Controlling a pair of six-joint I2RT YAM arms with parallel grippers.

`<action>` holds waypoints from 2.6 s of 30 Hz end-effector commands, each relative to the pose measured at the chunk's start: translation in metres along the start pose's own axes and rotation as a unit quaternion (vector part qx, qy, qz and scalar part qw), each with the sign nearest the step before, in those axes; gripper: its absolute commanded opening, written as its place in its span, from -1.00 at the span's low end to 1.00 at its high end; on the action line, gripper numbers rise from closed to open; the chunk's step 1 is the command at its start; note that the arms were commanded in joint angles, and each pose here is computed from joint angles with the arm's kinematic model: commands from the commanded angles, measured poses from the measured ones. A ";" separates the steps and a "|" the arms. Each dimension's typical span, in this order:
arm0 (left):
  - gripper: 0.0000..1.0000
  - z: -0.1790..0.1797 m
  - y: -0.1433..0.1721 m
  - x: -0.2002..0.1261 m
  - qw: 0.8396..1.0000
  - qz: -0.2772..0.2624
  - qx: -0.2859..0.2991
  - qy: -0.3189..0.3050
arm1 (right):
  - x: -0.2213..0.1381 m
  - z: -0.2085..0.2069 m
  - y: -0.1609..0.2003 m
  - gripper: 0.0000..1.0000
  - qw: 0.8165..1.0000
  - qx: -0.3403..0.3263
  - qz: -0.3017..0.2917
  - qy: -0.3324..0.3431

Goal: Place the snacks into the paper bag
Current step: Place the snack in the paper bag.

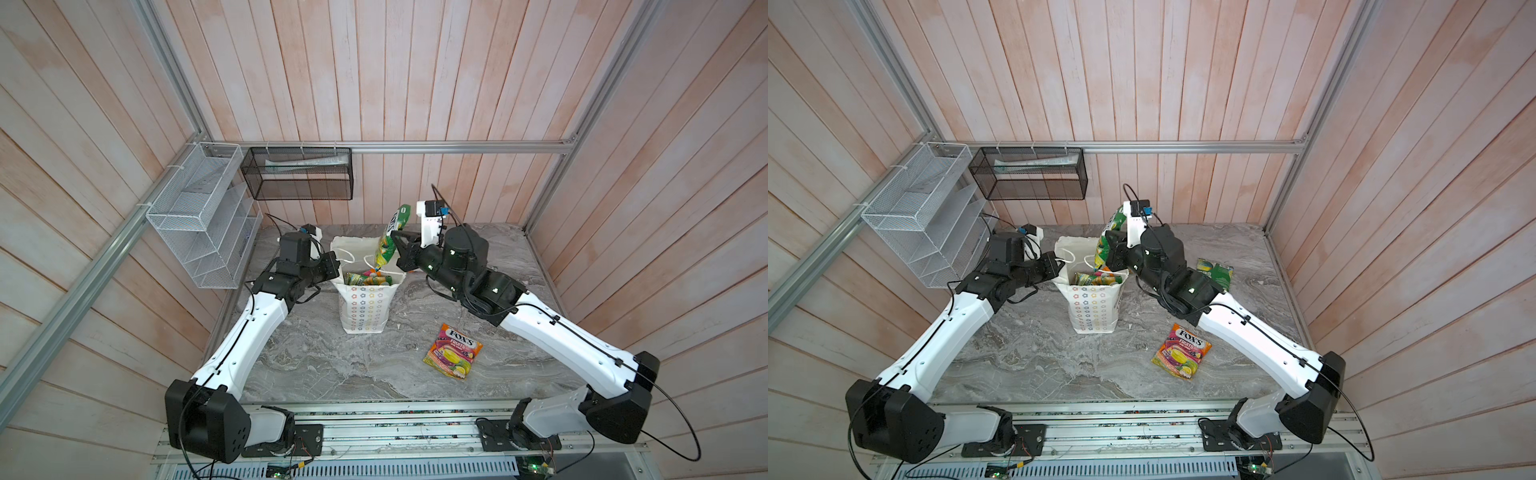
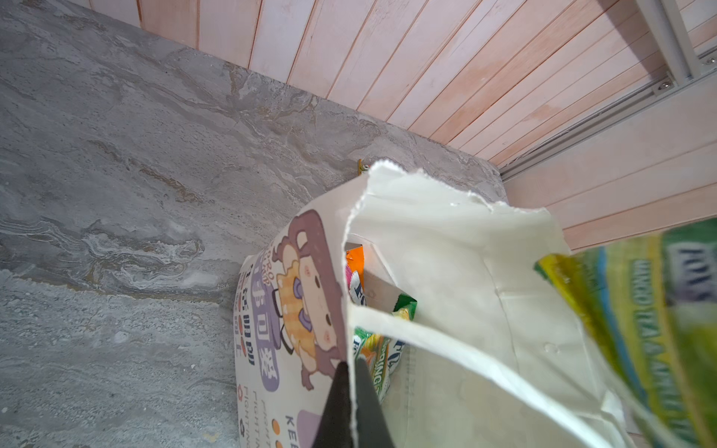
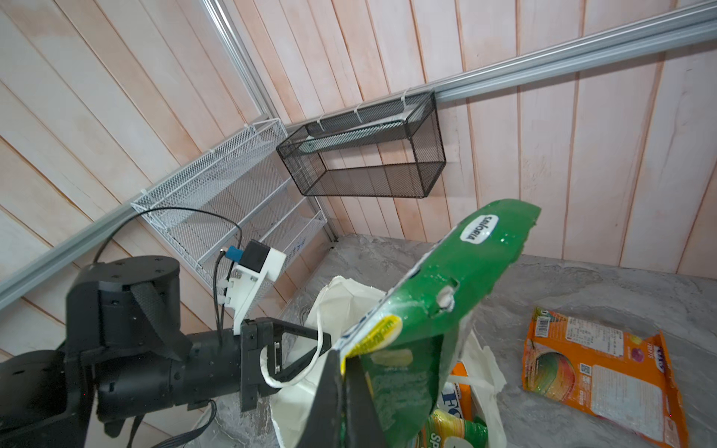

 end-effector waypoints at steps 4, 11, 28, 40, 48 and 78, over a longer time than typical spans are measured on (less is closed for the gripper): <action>-1.00 -0.016 -0.018 -0.014 0.998 -0.046 0.016 0.038 | -0.045 0.035 -0.082 -1.00 0.990 -0.064 -0.129 0.015; -1.00 -0.015 -0.017 -0.013 0.998 -0.044 0.014 0.036 | -0.062 0.050 -0.102 -1.00 0.983 -0.079 -0.168 0.011; -1.00 -0.016 -0.018 -0.015 0.998 -0.044 0.013 0.042 | 0.009 0.030 -0.013 -1.00 0.998 -0.047 -0.048 0.017; -1.00 -0.014 -0.017 -0.013 0.998 -0.043 0.012 0.040 | 0.064 0.002 0.036 -1.00 0.997 0.066 0.042 -0.013; -1.00 -0.015 -0.017 -0.014 0.998 -0.044 0.013 0.042 | 0.091 -0.016 0.067 -1.00 0.990 0.123 0.064 0.005; -1.00 -0.005 -0.015 -0.001 0.999 -0.030 0.003 0.025 | -0.056 -0.145 0.006 0.42 0.978 0.043 0.042 0.201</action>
Point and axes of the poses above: each gripper's point midway between its finger pads, its own x axis out along the fingers, its own z axis along the line the jaws close on, y = z × x, the point moved 5 cm from there along -x, back along the fingers, and after that the axes turned 8 degrees about -x, right-handed, at the moved point
